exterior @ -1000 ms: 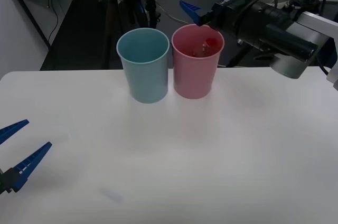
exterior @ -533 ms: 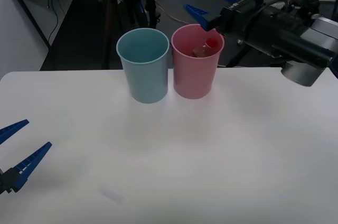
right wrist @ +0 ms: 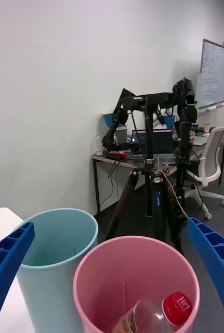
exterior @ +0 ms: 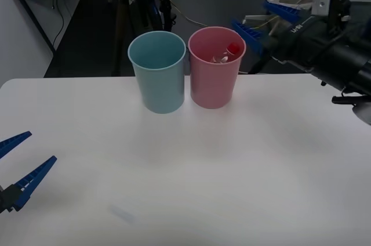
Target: Grasp the object on the table and drop it into the matching bin: aluminum can to the light blue bin, PET bottle to the pink bin.
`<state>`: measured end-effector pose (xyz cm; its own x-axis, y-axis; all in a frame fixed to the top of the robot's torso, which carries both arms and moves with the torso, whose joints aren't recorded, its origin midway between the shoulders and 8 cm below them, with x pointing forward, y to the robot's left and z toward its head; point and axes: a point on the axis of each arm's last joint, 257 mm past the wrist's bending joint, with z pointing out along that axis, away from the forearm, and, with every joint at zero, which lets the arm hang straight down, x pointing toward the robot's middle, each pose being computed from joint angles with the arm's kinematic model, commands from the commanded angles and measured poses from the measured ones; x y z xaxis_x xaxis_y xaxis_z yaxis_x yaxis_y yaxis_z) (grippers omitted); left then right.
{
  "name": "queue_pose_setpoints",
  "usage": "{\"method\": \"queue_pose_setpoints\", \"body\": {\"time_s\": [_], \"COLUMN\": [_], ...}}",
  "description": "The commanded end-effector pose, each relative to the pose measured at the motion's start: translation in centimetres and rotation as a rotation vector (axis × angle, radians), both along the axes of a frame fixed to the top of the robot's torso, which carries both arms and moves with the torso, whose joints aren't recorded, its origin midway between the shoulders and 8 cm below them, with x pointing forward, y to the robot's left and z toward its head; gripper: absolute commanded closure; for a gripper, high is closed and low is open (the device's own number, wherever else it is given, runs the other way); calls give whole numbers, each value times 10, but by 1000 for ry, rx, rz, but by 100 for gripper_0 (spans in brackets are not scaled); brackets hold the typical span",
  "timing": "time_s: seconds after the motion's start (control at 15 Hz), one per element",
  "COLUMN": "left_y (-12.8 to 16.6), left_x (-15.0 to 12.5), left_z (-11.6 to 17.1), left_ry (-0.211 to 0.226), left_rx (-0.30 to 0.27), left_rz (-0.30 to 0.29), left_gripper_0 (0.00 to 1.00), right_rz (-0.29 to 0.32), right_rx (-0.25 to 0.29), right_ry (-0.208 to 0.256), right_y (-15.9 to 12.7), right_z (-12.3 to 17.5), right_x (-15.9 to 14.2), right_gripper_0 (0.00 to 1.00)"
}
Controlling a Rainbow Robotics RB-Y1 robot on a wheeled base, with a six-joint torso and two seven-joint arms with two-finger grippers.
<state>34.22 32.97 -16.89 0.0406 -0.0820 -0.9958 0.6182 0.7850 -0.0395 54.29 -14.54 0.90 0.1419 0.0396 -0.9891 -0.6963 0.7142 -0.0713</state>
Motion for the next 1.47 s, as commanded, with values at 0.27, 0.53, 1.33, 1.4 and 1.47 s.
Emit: {"method": "queue_pose_setpoints", "body": {"time_s": [0.27,0.53,1.33,1.4,1.47], "left_y": [0,0,0,0,0], "left_x": [0,0,0,0,0], "left_z": [0,0,0,0,0], "left_ry": [0,0,0,0,0], "left_rx": [0,0,0,0,0], "left_rz": [0,0,0,0,0], "left_gripper_0": [0,0,0,0,0], "right_rz": [-40,-68,-123,-120,-121], "right_rx": [-20,-6,41,32,23], "right_ry": [-11,48,84,90,95], "right_y": [-29,-49,-88,-87,-88], "right_z": [-22,-49,-127,-136,-143], "right_x": [-34,-48,-112,-118,-124], "right_gripper_0": [0,0,0,0,0]}}
